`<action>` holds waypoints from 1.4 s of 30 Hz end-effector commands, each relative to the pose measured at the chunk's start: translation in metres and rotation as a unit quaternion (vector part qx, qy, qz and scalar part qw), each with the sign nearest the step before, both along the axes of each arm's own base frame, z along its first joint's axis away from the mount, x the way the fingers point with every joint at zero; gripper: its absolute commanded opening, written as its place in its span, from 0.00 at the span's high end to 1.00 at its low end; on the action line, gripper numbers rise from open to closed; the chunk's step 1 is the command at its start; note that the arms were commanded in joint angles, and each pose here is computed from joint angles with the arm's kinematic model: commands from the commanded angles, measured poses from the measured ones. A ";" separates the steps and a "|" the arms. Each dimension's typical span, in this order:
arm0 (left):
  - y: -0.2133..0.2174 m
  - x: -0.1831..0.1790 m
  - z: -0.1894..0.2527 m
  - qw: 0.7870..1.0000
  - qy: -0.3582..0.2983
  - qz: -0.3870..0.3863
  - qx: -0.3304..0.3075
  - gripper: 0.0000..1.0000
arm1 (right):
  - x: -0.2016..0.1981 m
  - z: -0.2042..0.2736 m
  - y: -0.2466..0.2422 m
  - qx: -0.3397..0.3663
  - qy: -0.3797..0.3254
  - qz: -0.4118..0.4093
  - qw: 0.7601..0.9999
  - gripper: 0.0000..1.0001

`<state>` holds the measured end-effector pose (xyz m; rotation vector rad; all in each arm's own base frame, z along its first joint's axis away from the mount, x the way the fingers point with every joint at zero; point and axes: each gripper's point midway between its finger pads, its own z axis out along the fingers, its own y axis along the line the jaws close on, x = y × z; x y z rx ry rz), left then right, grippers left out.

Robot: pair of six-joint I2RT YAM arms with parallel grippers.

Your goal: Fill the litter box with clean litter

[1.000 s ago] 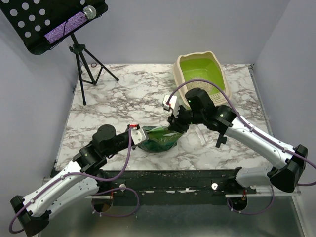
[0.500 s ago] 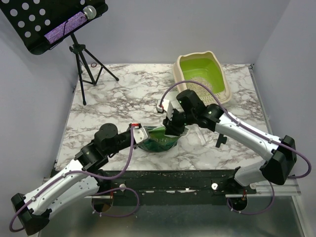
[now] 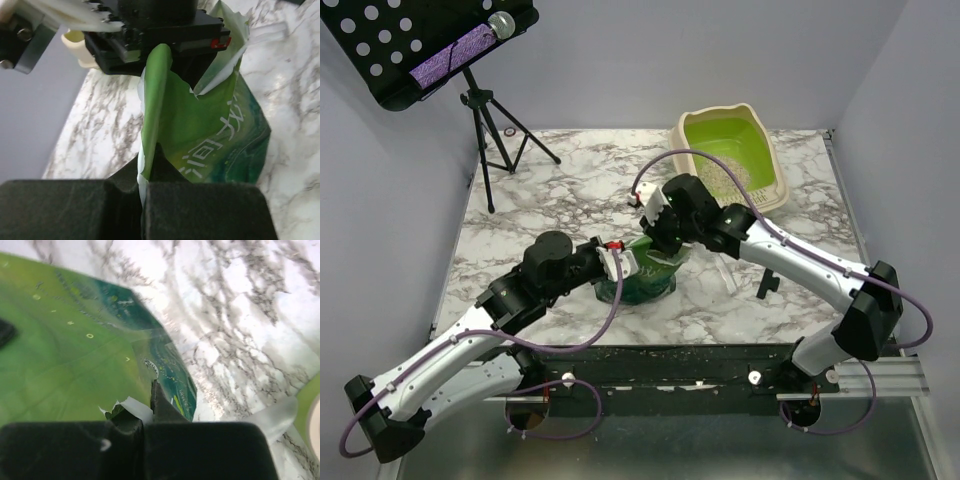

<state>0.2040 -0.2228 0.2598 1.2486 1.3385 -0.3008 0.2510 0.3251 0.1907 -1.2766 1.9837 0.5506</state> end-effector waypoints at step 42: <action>0.022 0.040 0.000 0.994 -0.053 0.042 -0.091 1.00 | 0.017 0.094 -0.046 0.070 -0.120 -0.129 0.982 0.99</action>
